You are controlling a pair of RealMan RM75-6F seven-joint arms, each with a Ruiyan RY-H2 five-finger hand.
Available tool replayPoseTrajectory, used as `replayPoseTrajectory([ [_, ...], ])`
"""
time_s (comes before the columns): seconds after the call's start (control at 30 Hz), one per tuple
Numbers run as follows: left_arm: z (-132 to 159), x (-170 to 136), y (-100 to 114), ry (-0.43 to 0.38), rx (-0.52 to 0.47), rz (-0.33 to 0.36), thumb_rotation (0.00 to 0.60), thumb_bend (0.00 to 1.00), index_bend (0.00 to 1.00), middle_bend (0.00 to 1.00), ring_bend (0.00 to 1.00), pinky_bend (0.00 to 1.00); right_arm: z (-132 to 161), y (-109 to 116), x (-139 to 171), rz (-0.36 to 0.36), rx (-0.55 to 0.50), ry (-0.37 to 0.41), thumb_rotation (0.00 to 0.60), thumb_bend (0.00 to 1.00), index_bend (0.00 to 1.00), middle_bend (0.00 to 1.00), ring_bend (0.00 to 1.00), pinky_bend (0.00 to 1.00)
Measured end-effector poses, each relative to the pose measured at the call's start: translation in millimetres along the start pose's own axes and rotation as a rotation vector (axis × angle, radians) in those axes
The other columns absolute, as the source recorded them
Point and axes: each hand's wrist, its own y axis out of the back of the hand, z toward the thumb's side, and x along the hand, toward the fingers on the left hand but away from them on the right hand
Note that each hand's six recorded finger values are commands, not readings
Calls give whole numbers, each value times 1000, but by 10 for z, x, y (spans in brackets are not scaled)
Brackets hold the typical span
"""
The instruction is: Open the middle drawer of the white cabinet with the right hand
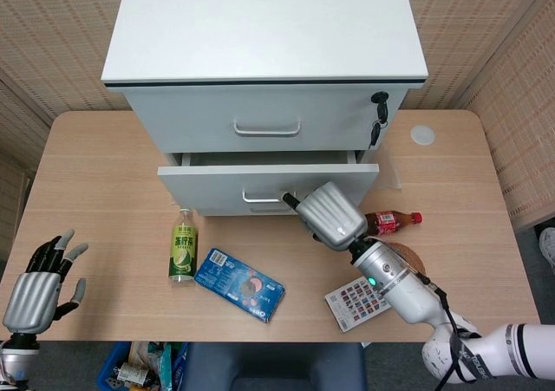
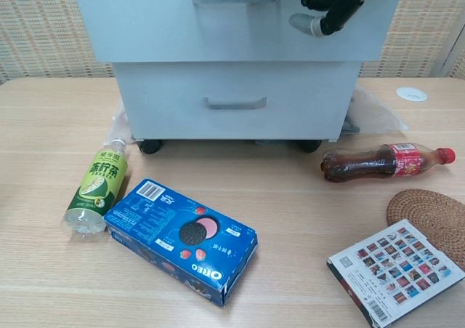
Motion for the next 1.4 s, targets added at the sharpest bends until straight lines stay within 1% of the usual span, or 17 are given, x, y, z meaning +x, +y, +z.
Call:
replayPoseTrajectory([
  [0.97, -30, -19, -7, 8, 0, -1, 600, 474, 178, 38, 48, 95, 251, 33, 290, -13, 43, 66, 600, 449, 236, 929, 947, 889],
  [1.4, -36, -27, -17, 4, 0, -4, 600, 474, 178, 38, 48, 95, 315, 33, 406, -12, 56, 62, 600, 450, 237, 932, 951, 889],
])
